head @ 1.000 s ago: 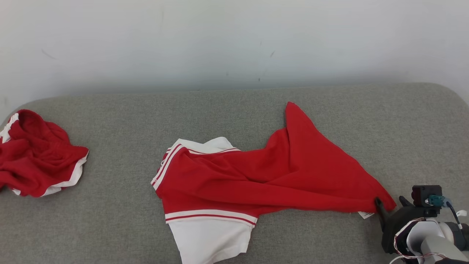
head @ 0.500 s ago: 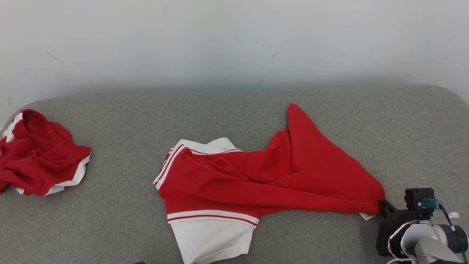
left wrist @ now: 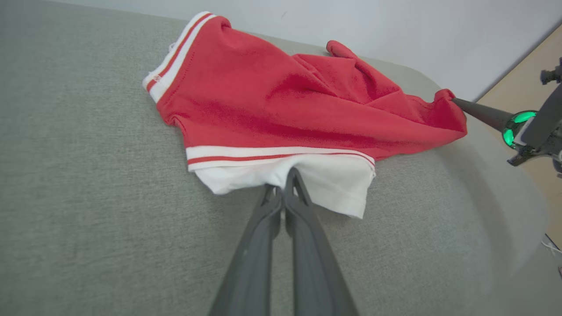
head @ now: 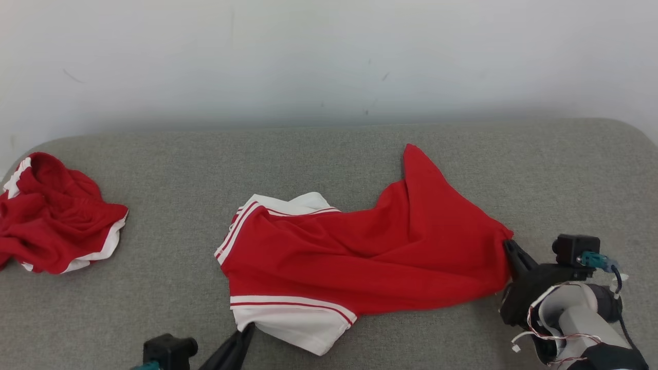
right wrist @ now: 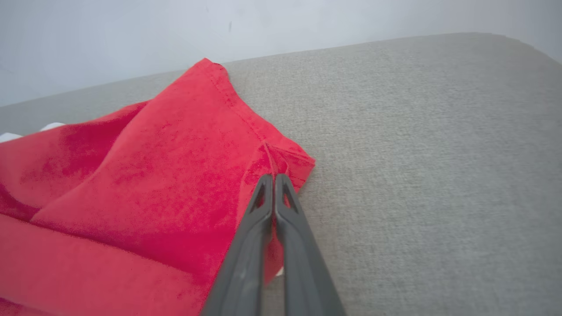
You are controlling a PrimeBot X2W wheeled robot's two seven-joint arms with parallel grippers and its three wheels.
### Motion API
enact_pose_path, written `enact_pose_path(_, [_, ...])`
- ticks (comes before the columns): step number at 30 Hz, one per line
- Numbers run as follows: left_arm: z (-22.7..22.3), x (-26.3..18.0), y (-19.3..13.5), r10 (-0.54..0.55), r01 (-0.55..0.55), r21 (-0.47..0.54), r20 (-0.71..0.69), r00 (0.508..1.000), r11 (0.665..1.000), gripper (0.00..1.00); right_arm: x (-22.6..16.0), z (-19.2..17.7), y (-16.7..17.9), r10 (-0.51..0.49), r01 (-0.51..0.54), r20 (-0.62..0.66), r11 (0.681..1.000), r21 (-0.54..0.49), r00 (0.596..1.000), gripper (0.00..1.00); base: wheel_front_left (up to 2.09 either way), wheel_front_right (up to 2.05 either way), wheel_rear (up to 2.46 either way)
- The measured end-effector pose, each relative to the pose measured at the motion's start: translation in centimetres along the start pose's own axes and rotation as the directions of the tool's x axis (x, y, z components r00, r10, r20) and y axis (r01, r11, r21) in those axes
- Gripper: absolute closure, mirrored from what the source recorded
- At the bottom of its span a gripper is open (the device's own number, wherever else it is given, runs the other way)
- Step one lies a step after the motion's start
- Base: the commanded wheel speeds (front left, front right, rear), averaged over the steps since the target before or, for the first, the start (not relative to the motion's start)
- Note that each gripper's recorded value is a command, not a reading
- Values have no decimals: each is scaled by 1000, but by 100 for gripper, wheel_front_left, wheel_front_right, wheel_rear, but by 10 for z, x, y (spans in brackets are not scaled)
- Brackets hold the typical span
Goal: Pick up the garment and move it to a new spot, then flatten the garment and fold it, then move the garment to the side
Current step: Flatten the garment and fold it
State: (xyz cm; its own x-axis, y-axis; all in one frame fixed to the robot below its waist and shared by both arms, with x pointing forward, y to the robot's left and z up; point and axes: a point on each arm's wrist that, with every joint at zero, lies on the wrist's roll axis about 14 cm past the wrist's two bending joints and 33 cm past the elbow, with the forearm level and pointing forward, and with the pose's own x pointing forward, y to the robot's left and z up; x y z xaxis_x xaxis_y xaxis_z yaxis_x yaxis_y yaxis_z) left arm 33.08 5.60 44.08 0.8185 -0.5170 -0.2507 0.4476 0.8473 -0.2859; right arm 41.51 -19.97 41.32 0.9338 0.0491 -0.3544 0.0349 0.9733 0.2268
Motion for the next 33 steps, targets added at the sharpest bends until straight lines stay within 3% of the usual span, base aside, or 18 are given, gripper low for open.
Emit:
enact_pose_path(6, [48, 9, 21, -19, 9, 148, 71, 997, 989, 100, 10, 34, 36, 105, -116, 86, 984, 133, 991, 100, 0, 0, 0])
enact_pose_path(11, [100, 24, 39, -48, 15, 258, 122, 991, 966, 100, 22, 75, 51, 173, -195, 156, 970, 142, 973, 100, 0, 0, 0])
enact_pose_path(20, [221, 72, 64, -94, 24, 233, 293, 952, 972, 100, 63, 161, 88, 279, -307, 262, 949, 73, 924, 100, 0, 0, 0])
enact_pose_path(23, [252, 92, 75, -97, 11, 269, 307, 947, 963, 100, 82, 186, 98, 294, -320, 274, 946, 56, 916, 100, 0, 0, 0])
enact_pose_path(29, [304, 136, 96, -89, -13, 298, 328, 941, 954, 100, 123, 255, 100, 261, -303, 356, 951, 68, 897, 100, 0, 0, 0])
enact_pose_path(33, [326, 165, 118, -60, -48, 296, 343, 937, 954, 100, 153, 277, 104, 240, -282, 367, 957, 66, 899, 100, 0, 0, 0])
